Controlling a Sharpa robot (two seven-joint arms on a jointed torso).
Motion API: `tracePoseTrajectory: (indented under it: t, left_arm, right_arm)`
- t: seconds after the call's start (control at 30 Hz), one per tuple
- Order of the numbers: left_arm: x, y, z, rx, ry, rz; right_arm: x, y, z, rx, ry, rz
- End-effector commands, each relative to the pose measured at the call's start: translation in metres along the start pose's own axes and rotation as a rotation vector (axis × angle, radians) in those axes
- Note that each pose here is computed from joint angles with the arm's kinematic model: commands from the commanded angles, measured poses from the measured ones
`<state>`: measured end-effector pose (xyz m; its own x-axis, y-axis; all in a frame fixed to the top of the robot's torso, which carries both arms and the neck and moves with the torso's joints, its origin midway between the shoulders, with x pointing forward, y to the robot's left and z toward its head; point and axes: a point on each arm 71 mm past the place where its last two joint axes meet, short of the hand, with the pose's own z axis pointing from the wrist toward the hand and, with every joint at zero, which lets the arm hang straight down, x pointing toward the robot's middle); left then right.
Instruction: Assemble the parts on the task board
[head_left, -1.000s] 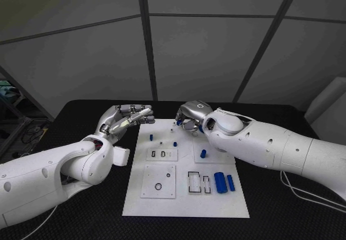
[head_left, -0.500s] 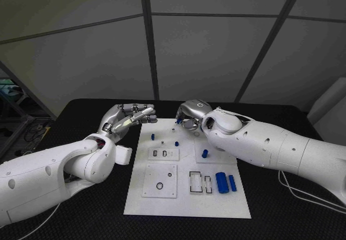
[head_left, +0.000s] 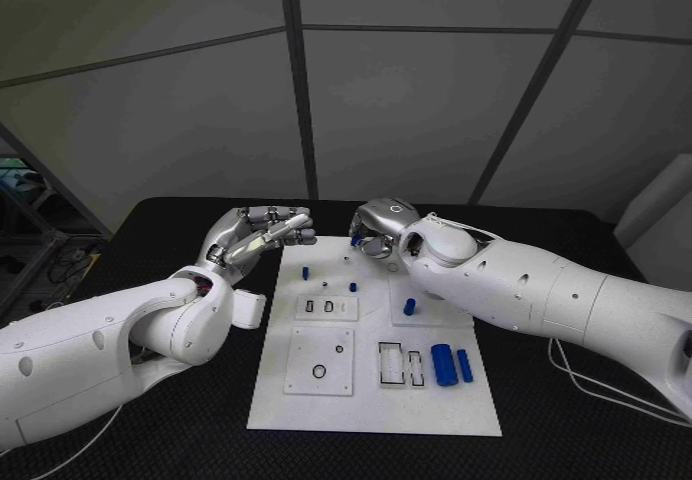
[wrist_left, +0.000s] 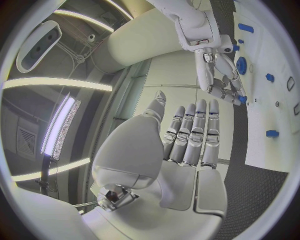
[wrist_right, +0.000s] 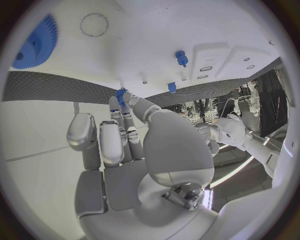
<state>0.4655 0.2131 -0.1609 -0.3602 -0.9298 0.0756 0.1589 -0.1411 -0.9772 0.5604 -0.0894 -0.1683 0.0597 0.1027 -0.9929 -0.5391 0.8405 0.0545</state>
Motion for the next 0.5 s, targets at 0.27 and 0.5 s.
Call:
tracePoseTrajectory:
  t: [0.27,0.5]
  left_arm:
    - [0.0031,-0.0018,0.002,0.009,0.017,-0.008]
    - [0.004,-0.002,0.0027,0.01,0.019,-0.009]
  right_arm:
    - [0.0015,0.0013,0.0049,-0.004,0.015,-0.005]
    - [0.003,0.0008,0.0065,0.0,0.027,-0.005]
